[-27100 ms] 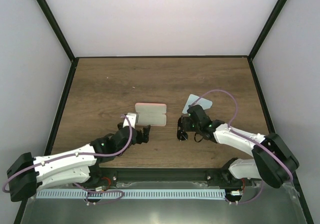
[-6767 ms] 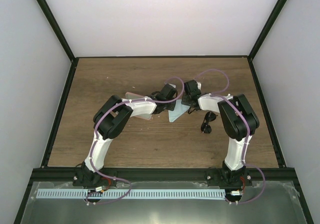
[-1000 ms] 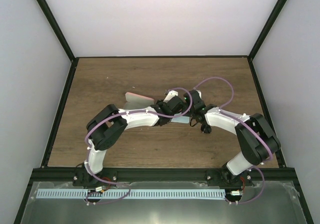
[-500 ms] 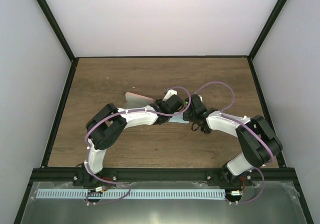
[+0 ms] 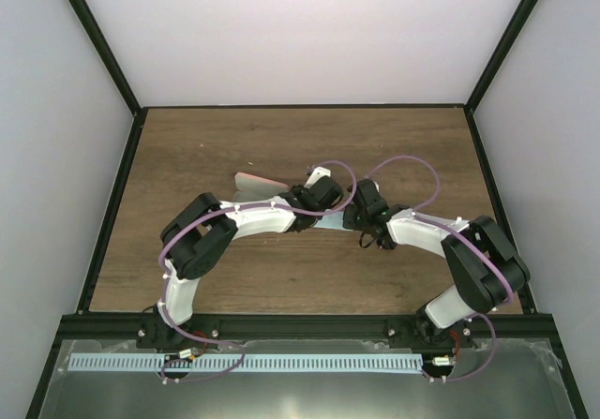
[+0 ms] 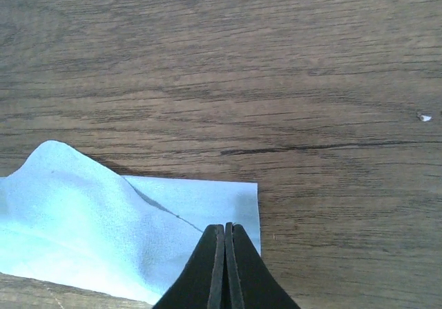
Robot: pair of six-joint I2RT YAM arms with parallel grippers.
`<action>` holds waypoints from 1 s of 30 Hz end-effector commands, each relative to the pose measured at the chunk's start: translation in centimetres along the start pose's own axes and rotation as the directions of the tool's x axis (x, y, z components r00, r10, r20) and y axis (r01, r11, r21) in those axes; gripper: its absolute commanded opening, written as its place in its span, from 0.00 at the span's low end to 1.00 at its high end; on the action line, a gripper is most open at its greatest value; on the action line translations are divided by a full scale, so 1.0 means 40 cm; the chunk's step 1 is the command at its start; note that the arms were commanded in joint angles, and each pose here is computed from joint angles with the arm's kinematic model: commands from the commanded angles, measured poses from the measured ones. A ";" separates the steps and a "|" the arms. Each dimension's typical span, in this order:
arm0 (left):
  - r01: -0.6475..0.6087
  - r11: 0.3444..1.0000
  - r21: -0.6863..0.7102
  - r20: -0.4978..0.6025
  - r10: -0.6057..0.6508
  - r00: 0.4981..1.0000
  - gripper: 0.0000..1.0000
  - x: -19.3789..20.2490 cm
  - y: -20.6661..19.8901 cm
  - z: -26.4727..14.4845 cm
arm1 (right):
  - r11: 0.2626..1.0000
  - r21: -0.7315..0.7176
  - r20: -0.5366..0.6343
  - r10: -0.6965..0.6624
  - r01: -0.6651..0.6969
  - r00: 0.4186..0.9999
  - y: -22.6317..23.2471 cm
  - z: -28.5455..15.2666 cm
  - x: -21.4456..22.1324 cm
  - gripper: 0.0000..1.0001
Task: Organize the sunglasses
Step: Fold the glasses cleaning cloth at the center of the board.
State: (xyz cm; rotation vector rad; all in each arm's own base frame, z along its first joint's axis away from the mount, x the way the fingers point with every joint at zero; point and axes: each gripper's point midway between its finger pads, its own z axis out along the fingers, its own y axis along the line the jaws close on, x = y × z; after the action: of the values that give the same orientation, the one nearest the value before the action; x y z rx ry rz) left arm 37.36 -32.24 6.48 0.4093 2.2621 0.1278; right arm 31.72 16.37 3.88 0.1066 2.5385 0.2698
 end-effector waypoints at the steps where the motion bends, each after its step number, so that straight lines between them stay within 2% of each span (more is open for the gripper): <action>1: 0.003 1.000 -0.002 -0.018 -0.003 1.000 0.31 0.014 0.001 0.009 | 1.000 -0.027 -0.003 0.004 -0.004 1.000 0.010 0.001 0.003 0.01; 10: 0.001 1.000 0.000 -0.026 -0.001 1.000 0.31 0.019 0.000 0.016 | 0.999 -0.035 -0.031 -0.009 0.008 0.999 0.015 0.018 0.017 0.02; 18: 0.000 1.000 0.009 -0.036 0.000 0.999 0.31 0.027 -0.003 0.021 | 1.000 -0.020 0.037 0.008 -0.007 0.999 0.007 -0.018 -0.019 0.26; 20: 0.002 1.000 0.024 -0.039 -0.001 0.999 0.31 0.027 -0.012 0.022 | 1.000 -0.029 0.062 0.010 -0.009 0.998 0.011 -0.031 -0.034 0.28; 25: 0.013 0.998 0.068 -0.046 -0.009 0.999 0.31 0.022 -0.029 0.014 | 0.999 -0.034 0.086 0.014 -0.011 0.996 0.018 -0.036 -0.053 0.27; 28: 0.029 0.994 0.105 -0.057 -0.023 0.998 0.31 0.028 -0.038 0.010 | 0.997 -0.078 0.070 0.004 0.001 0.998 0.039 -0.022 -0.044 0.19; 30: 0.045 0.990 0.137 -0.071 -0.036 0.997 0.31 0.035 -0.045 0.009 | 0.997 -0.083 0.033 -0.005 0.007 0.999 0.043 0.004 -0.025 0.09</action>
State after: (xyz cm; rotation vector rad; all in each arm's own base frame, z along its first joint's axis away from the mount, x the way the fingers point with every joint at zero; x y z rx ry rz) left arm 36.74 -33.18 5.56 0.4403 2.3124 0.0412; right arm 32.10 16.95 5.31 0.0981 2.4856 0.3295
